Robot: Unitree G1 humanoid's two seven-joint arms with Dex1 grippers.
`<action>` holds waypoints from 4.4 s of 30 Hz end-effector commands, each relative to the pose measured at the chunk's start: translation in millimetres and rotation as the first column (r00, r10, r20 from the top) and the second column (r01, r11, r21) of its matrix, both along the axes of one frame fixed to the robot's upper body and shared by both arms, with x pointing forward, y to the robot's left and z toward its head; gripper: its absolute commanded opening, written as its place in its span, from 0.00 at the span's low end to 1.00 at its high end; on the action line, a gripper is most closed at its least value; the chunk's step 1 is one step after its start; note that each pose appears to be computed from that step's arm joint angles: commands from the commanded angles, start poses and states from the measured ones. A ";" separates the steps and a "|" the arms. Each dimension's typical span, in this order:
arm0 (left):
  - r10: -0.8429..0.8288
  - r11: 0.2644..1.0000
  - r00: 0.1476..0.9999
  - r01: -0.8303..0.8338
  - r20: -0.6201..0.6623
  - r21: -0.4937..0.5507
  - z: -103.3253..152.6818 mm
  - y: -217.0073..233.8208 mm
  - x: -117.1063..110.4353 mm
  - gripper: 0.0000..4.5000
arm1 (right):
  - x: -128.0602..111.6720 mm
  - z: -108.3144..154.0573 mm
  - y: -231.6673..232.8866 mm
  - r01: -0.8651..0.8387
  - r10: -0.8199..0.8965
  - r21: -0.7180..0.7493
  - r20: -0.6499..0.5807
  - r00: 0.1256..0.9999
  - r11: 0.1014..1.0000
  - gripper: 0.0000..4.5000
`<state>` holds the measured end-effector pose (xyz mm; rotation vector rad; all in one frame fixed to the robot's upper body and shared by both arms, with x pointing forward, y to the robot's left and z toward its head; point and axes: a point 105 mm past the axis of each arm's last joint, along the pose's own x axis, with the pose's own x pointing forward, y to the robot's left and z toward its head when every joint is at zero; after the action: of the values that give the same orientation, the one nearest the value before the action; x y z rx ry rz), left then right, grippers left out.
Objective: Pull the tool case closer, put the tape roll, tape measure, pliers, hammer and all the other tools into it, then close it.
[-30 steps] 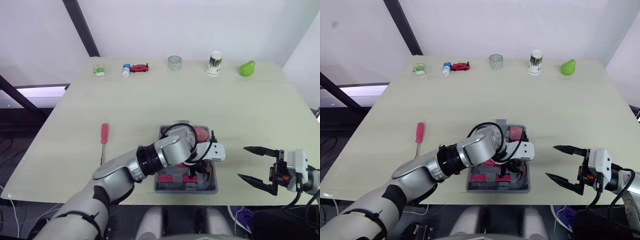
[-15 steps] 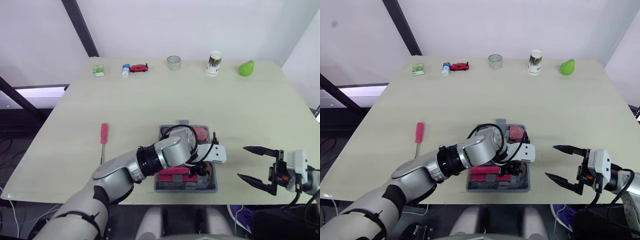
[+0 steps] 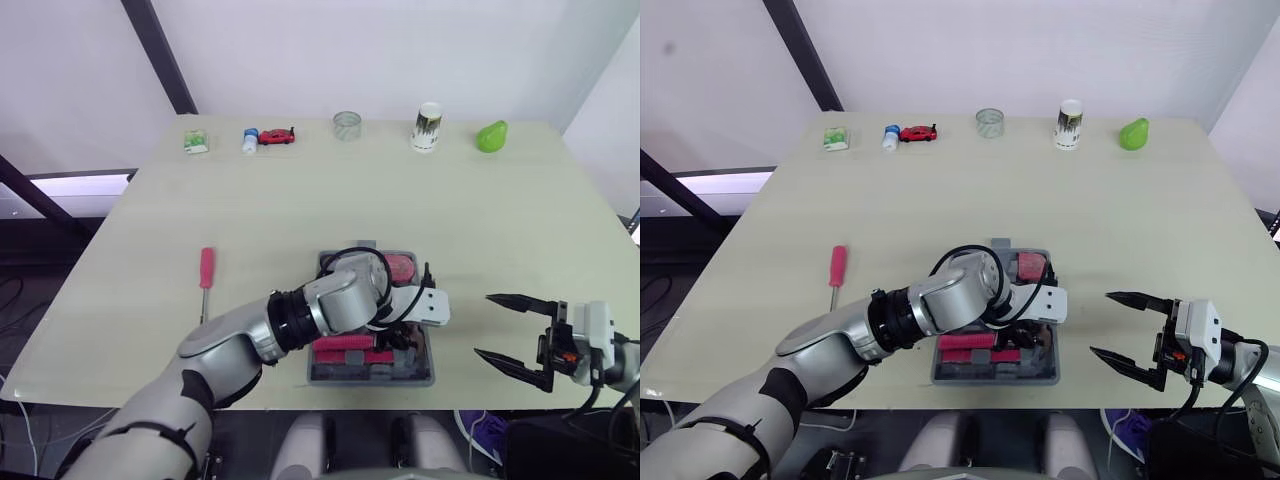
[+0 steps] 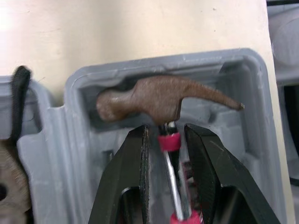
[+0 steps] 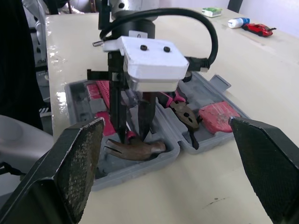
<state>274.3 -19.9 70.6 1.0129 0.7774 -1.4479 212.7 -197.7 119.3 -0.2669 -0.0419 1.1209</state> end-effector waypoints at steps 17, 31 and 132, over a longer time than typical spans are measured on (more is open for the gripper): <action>0.027 0.987 0.999 -0.031 -0.027 -0.155 37.9 8.8 21.0 0.30 | -0.6 8.4 6.0 -0.017 0.016 0.010 0.052 0.999 1.000 1.00; 0.034 0.783 0.998 -0.055 -0.045 -0.620 63.8 17.2 31.7 0.30 | 2.0 8.6 6.7 -0.020 0.019 0.010 0.055 0.998 1.000 1.00; -0.029 0.902 0.994 0.072 0.107 -0.426 -13.3 24.6 7.7 0.00 | 0.2 9.0 1.0 0.011 -0.011 0.001 0.060 0.998 1.000 1.00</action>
<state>278.1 9.3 50.3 0.7217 0.3825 -1.5240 213.5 -195.5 119.3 -0.2767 -0.0554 1.1090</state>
